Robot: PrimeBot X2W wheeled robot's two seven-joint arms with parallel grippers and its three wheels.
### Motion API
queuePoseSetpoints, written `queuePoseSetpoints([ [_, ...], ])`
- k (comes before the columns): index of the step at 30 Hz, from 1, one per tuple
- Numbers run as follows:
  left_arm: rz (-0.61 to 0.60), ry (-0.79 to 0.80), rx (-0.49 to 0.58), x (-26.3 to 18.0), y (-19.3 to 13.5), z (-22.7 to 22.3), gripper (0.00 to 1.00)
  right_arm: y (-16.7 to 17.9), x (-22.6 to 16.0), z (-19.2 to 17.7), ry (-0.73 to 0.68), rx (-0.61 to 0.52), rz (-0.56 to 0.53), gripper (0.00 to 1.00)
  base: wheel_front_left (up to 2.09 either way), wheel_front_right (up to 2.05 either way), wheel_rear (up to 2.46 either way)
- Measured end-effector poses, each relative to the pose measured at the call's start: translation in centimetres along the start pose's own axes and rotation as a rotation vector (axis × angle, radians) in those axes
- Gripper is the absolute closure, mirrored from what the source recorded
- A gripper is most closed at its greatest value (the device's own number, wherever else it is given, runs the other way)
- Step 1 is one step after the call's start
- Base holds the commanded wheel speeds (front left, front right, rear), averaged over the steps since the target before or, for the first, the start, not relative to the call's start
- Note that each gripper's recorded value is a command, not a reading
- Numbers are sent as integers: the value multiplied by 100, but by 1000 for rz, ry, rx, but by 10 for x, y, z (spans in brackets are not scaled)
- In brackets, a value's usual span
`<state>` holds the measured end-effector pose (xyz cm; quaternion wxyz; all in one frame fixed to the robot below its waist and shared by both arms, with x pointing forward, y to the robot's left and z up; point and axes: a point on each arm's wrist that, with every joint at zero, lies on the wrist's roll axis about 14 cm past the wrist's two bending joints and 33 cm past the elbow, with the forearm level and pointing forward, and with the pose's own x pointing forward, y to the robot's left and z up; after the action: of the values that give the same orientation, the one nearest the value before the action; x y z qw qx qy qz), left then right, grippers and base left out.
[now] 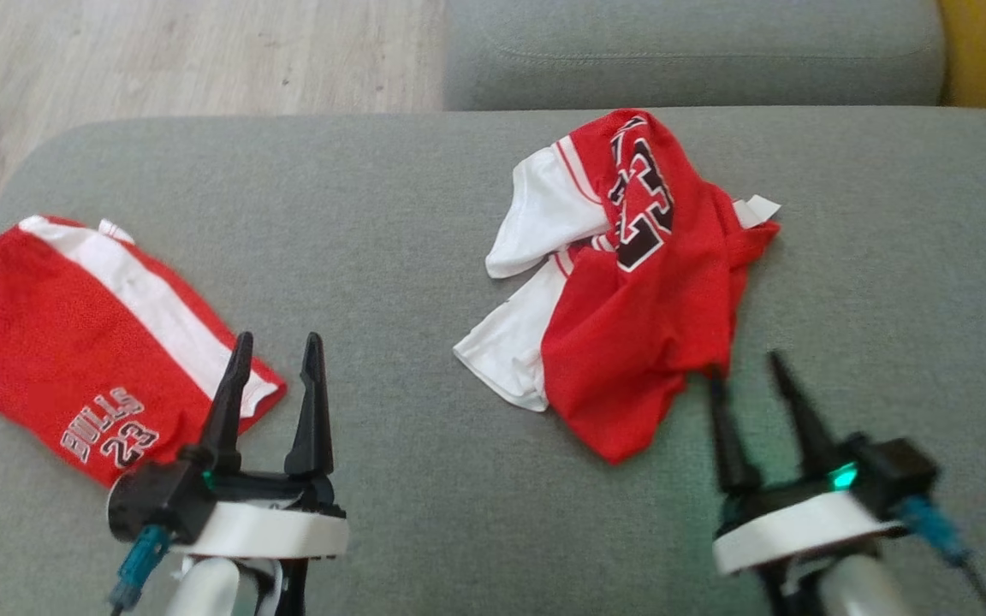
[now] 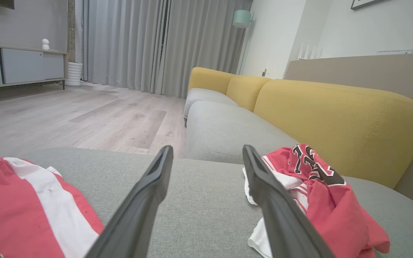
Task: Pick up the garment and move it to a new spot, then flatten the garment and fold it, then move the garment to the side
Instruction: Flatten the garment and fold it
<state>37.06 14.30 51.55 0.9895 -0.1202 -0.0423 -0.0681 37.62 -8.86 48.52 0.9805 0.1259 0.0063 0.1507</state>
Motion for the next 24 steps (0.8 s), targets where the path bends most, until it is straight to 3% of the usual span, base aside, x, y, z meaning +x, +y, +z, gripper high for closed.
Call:
queuePoseSetpoints([
  [8, 34, 31, -14, -7, 11, -12, 0, 45, -2, -87, 348, -9, 153, 0, 0, 0, 0],
  [14, 80, 41, -14, -16, 24, -14, 0, 47, -5, -128, 546, -121, 207, 0, 0, 0, 0],
  [17, 98, 40, -13, -19, 30, -14, 0, 45, -3, -134, 573, -167, 217, 2, 0, 0, 0],
  [18, 102, 40, -13, -20, 31, -14, 0, 44, -1, -134, 575, -177, 215, 86, 0, 0, 0],
  [19, 104, 39, -13, -20, 32, -13, 0, 42, 1, -133, 572, -185, 211, 100, 0, 0, 0],
  [24, 91, 33, -18, -15, 29, -12, 0, 5, 5, -120, 535, -202, 95, 100, 0, 0, 0],
])
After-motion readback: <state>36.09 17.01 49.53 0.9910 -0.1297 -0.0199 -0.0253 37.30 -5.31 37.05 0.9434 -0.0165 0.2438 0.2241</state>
